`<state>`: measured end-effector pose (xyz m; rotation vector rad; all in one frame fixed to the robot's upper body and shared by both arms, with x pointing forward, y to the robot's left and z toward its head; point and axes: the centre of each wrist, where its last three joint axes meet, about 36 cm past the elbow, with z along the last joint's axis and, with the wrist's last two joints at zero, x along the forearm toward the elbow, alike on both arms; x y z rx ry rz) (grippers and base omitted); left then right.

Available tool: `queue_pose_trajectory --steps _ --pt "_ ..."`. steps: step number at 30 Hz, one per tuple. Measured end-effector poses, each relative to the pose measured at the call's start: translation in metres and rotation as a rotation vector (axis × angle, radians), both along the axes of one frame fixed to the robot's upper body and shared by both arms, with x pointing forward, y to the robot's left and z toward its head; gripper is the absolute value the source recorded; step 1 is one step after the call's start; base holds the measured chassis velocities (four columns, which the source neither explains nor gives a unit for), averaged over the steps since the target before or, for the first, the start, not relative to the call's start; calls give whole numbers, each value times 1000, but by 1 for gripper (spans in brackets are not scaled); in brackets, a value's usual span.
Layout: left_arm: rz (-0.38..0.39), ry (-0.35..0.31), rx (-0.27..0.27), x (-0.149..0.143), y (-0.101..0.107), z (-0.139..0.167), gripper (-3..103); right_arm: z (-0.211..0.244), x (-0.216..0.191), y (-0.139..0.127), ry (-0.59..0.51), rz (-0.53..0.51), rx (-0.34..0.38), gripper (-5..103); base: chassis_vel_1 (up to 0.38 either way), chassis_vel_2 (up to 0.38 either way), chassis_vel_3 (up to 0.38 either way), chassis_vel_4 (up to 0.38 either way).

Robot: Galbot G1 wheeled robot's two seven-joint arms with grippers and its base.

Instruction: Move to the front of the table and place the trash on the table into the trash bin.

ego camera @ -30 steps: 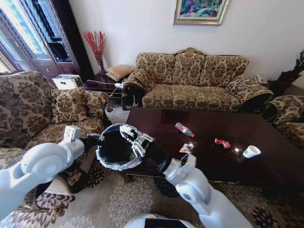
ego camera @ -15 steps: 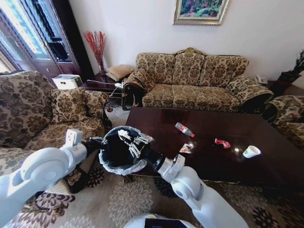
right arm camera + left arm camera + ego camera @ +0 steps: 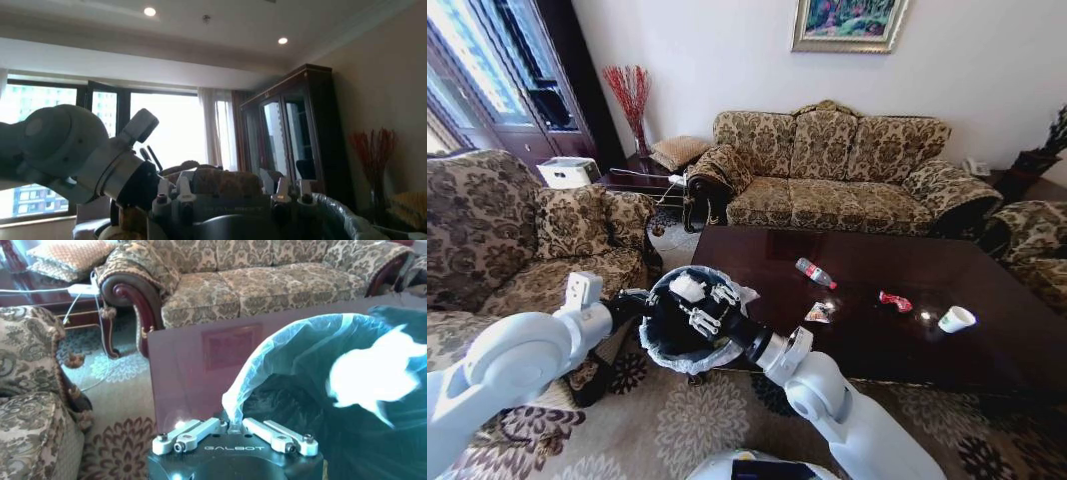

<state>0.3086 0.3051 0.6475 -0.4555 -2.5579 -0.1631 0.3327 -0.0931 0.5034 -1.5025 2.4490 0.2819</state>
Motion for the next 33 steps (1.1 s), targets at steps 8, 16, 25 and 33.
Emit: queue_pose_trajectory --steps 8,16,25,33 --pt "-14 1 -1 -4 -4 2 0 0 0 -1 -16 19 14 87 0 0 0 0" --pt "-6 9 -6 -5 -3 2 0 4 -4 -1 -33 71 75 100 0 0 0 0" --pt "3 16 -9 -5 -3 -1 0 8 5 -12 -164 -9 -7 100 0 0 0 0" --pt "4 17 -4 -5 -3 -2 0 19 5 -26 -223 -99 -84 100 0 0 0 0"
